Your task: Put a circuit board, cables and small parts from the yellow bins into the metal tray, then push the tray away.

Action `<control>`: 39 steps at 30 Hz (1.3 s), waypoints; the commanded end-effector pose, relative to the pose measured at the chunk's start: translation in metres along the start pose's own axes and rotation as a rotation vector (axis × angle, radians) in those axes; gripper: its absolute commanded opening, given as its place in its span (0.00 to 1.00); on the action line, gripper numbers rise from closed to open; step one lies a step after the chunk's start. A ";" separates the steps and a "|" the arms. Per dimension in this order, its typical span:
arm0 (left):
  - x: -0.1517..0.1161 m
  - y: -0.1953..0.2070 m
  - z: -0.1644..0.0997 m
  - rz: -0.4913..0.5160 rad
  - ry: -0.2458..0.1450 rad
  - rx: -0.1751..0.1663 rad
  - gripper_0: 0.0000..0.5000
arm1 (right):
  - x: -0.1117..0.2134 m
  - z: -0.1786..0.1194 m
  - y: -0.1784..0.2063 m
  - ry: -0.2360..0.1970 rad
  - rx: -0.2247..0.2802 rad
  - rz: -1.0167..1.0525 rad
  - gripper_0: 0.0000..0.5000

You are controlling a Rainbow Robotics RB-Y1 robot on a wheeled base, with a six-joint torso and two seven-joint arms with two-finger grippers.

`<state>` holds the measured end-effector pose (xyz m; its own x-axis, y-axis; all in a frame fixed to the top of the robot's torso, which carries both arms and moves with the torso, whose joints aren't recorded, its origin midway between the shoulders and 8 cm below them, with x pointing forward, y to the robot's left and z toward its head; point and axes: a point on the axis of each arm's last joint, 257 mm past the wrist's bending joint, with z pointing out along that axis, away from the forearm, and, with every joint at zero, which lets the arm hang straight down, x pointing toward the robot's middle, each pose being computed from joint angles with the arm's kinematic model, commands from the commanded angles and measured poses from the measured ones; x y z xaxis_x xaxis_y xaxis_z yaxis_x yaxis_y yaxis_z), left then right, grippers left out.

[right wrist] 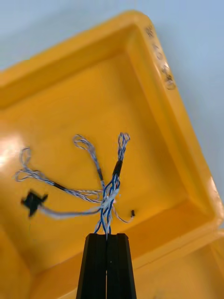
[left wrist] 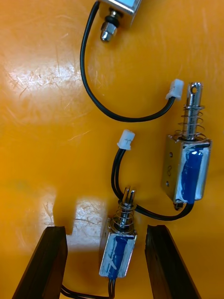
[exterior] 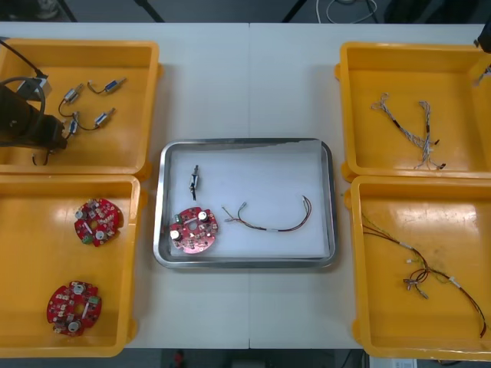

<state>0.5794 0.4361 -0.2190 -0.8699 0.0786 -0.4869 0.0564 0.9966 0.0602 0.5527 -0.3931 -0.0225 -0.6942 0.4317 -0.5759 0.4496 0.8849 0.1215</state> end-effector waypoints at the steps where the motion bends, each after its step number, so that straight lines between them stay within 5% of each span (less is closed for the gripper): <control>1: -0.009 0.004 -0.002 0.109 -0.038 -0.007 0.97 | 0.010 -0.018 0.032 -0.088 -0.038 -0.167 0.00; 6: -0.009 0.001 0.000 0.110 -0.048 0.008 0.97 | 0.029 -0.034 0.068 -0.141 -0.102 -0.296 0.00; 13: -0.007 0.001 0.001 0.106 -0.047 0.013 0.97 | 0.075 -0.039 0.113 -0.156 -0.158 -0.504 0.00; 21: 0.003 0.003 0.007 0.116 -0.032 0.013 0.97 | 0.129 -0.069 0.173 -0.176 -0.313 -0.722 0.00; 29: 0.009 0.000 0.014 0.139 -0.022 0.004 0.97 | 0.193 -0.092 0.215 -0.190 -0.418 -0.958 0.00; 30: 0.009 0.000 0.015 0.136 -0.023 0.005 0.94 | 0.200 -0.092 0.218 -0.186 -0.425 -0.982 0.00; 32: 0.009 -0.001 0.015 0.136 -0.023 0.009 0.42 | 0.214 -0.092 0.224 -0.174 -0.439 -1.030 0.00; 33: 0.008 -0.002 0.014 0.134 -0.025 0.013 0.00 | 0.222 -0.091 0.228 -0.174 -0.442 -1.077 0.00; 39: 0.008 -0.003 0.014 0.133 -0.025 0.018 0.00 | 0.254 -0.084 0.242 -0.201 -0.430 -1.341 0.00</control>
<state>0.5878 0.4274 -0.2236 -0.8465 0.0683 -0.5280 0.0630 0.9976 0.0281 0.4524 -0.0787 -0.0635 -0.4437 -0.6779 -0.5862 -0.6364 0.6988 -0.3265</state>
